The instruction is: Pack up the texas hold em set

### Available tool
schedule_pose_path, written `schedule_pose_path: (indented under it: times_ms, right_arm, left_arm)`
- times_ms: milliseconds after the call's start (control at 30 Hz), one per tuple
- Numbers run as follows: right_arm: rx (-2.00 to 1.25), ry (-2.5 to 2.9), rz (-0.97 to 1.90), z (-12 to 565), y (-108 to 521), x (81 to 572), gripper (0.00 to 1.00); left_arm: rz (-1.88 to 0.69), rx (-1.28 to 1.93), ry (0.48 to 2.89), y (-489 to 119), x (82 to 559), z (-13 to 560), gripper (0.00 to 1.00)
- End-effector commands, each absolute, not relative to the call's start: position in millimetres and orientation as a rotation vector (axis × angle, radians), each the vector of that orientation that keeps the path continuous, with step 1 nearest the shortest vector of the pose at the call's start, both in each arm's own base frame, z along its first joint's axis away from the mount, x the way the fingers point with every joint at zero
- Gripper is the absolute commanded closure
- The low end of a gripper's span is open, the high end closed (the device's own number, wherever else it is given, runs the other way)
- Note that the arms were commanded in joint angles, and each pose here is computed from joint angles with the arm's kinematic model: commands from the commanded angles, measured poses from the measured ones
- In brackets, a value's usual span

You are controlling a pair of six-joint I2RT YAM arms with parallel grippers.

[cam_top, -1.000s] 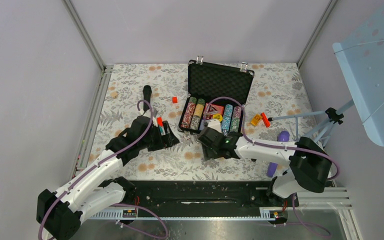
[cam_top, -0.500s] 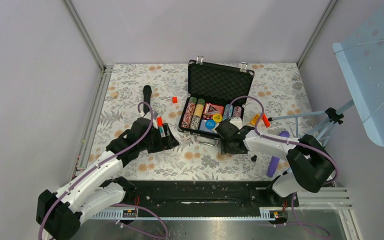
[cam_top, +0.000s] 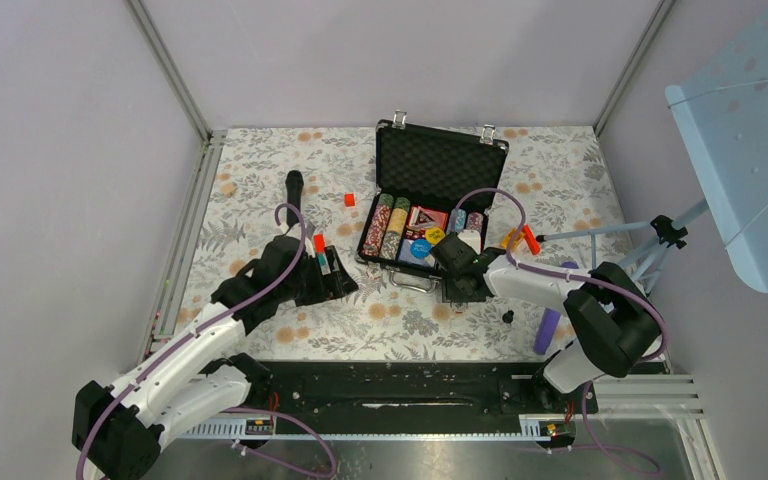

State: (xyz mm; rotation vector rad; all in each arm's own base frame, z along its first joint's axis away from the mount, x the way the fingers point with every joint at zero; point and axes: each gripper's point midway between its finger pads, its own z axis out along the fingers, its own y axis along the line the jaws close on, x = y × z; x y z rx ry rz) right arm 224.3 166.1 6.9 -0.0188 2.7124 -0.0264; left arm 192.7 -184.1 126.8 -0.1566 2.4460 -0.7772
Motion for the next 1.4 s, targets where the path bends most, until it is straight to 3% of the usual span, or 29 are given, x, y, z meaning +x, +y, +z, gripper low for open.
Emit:
schedule_pose_path:
  times_ms: [0,300,733,867,1067,1367]
  right_arm:
    - [-0.057,2.847,-0.076,-18,151,192,0.48]
    - [-0.146,2.892,-0.056,-21,172,158,0.52]
    - [-0.258,2.856,0.210,-6,284,127,0.53]
    - [-0.257,2.773,0.282,12,301,141,0.45]
    - [-0.149,2.550,0.366,73,279,175,0.38]
    - [0.188,2.421,0.322,105,159,194,0.36]
  left_arm:
    - [-0.810,-0.139,2.411,-188,197,134,0.18]
    - [-0.810,-0.139,2.413,-188,196,134,0.18]
    - [-0.774,-0.165,2.408,-180,194,131,0.18]
    - [-0.760,-0.183,2.405,-176,193,130,0.18]
    - [-0.764,-0.163,2.412,-178,190,129,0.19]
    - [-0.605,0.082,2.491,-235,166,114,0.20]
